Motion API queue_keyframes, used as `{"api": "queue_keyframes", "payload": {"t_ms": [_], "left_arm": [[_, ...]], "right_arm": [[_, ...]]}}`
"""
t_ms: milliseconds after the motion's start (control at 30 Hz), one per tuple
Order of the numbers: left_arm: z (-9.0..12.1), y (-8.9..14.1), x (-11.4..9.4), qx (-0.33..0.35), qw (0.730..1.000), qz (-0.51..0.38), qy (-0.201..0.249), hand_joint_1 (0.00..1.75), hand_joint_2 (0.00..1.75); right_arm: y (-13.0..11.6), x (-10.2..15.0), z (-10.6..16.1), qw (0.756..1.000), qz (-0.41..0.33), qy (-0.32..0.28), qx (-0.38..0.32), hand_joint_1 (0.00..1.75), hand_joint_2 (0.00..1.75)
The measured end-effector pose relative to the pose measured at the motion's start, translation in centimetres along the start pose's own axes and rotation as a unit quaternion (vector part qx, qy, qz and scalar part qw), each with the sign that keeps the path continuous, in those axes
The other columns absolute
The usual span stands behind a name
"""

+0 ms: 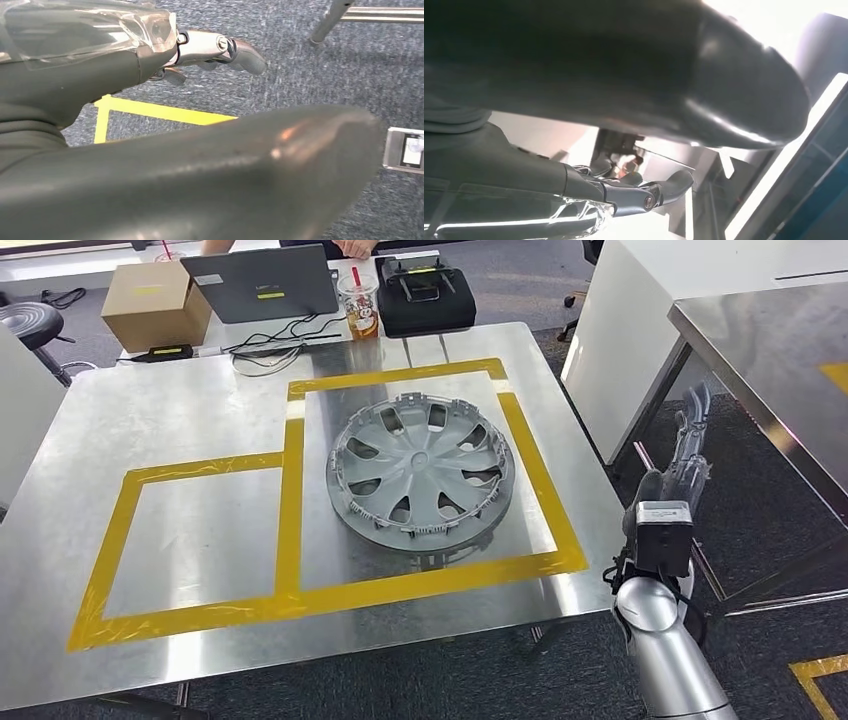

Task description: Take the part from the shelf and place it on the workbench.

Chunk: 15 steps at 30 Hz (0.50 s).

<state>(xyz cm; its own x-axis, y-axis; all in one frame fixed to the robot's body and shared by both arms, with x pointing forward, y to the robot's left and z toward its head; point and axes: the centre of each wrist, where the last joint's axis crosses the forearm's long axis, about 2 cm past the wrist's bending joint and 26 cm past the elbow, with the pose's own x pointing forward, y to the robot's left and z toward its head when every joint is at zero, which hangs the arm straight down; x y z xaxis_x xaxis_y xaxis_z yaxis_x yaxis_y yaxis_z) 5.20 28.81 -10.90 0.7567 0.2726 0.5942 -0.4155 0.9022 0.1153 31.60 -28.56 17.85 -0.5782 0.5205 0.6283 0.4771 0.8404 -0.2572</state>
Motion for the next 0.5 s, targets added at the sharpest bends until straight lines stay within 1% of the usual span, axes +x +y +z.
{"api": "queue_keyframes", "payload": {"t_ms": [133, 300, 400, 500], "left_arm": [[0.0, 0.2, -0.1, 0.0, 1.0, 0.001, 0.005, 0.0, 0.0], [0.2, 0.7, -0.6, -0.002, 1.0, -0.004, 0.016, 0.0, 0.0], [0.3, 0.7, -0.7, -0.005, 1.0, -0.008, 0.023, 0.0, 0.0], [0.4, 0.8, -0.9, -0.007, 0.999, -0.011, 0.034, 0.0, 0.0]], "right_arm": [[-0.1, 1.4, 2.1, 0.997, -0.061, 0.041, -0.007, 0.0, 0.0], [-0.6, 4.1, 6.5, 0.987, -0.121, 0.103, -0.003, 0.0, 0.0], [-1.2, 5.1, 8.6, 0.983, -0.13, 0.132, -0.003, 0.0, 0.0], [-1.6, 5.7, 10.5, 0.977, -0.13, 0.167, 0.001, 0.0, 0.0]]}}
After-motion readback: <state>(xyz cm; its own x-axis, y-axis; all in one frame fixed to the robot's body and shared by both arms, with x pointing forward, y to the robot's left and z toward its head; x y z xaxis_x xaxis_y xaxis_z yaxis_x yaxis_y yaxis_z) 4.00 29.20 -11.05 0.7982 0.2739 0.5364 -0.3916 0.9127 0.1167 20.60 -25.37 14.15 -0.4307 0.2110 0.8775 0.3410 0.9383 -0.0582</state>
